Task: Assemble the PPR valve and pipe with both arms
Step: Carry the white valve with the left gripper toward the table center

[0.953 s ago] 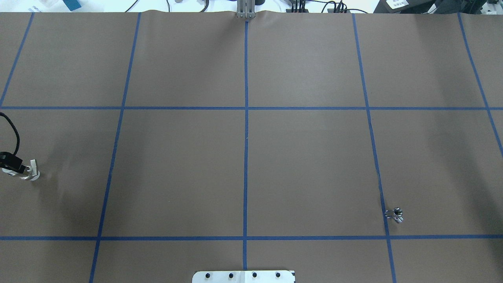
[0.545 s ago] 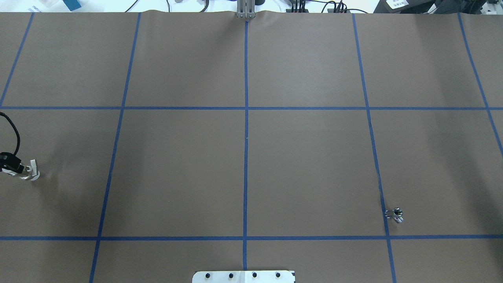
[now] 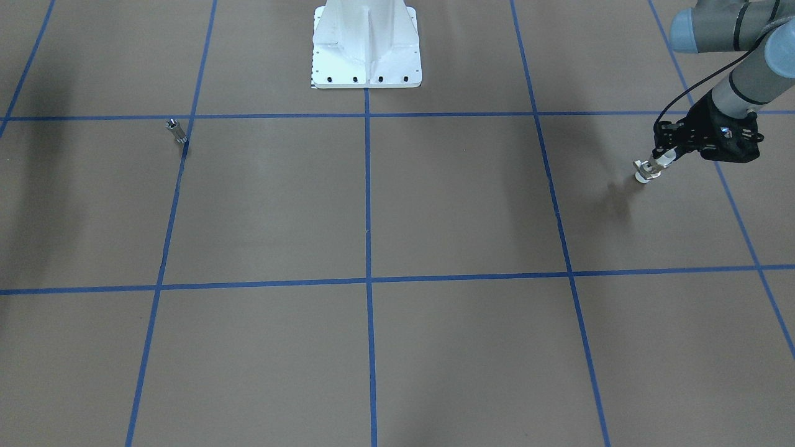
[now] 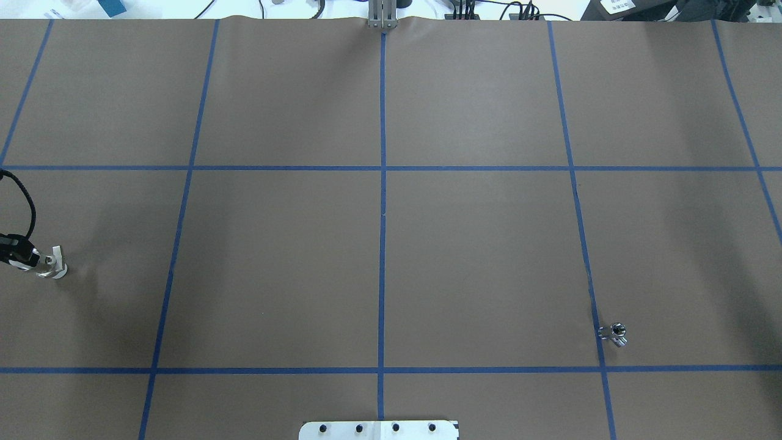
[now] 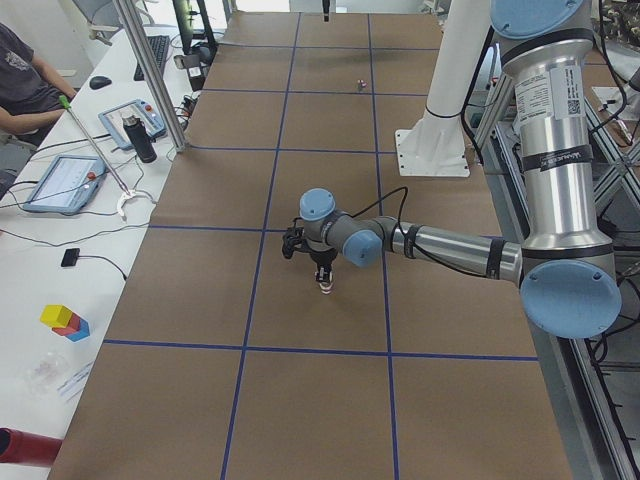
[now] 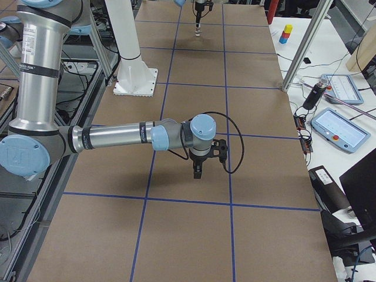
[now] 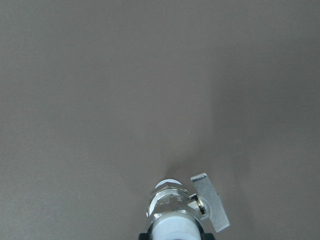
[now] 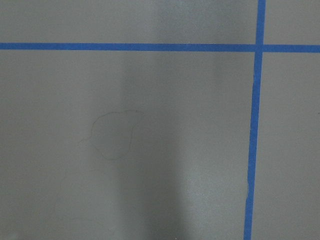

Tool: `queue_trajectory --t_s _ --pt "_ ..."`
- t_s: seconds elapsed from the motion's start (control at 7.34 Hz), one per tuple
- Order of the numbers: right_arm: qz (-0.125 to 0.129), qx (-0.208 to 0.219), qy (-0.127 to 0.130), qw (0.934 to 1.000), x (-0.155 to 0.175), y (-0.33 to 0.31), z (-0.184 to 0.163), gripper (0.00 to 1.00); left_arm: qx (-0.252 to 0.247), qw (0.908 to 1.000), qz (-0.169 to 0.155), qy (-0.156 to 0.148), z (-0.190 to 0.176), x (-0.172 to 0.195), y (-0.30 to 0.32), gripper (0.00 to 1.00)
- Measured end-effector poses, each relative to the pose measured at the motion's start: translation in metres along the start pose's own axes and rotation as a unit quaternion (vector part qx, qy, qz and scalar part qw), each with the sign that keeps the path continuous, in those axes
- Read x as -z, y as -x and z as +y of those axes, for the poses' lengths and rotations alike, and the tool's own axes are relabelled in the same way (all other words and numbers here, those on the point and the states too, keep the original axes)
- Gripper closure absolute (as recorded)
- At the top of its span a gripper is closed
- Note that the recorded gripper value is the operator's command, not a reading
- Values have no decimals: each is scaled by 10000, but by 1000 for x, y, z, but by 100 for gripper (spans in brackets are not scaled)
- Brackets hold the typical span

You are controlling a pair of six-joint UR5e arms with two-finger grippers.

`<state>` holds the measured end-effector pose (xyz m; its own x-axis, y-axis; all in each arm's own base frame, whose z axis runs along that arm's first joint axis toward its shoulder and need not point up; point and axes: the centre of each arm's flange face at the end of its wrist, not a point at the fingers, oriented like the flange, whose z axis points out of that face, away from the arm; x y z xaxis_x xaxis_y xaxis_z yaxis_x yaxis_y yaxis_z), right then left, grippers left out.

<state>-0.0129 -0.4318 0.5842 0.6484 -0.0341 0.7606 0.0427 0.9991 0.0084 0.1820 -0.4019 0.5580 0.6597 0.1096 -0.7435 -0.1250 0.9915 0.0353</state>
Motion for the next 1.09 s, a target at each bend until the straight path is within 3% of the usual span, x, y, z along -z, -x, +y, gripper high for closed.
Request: queue_trajectory --t_s 0.14,0.41,0.68,0.95,1.09 --pt "0 5 -4 10000 0 0 0 1 35 9997 225 85 -2 13 -19 100" --pt "-8 15 -13 10000 1 1 -1 1 634 9957 673 6 -34 47 -105 100" --pt "-34 3 2 10000 0 1 0 1 1368 9851 995 303 -57 44 -270 100" --pt "-42 -9 14 10000 0 0 0 1 1723 9820 708 325 -84 37 -452 100" --pt "-42 -15 16 10000 -1 0 1 1 1820 9811 592 282 -102 35 -510 100"
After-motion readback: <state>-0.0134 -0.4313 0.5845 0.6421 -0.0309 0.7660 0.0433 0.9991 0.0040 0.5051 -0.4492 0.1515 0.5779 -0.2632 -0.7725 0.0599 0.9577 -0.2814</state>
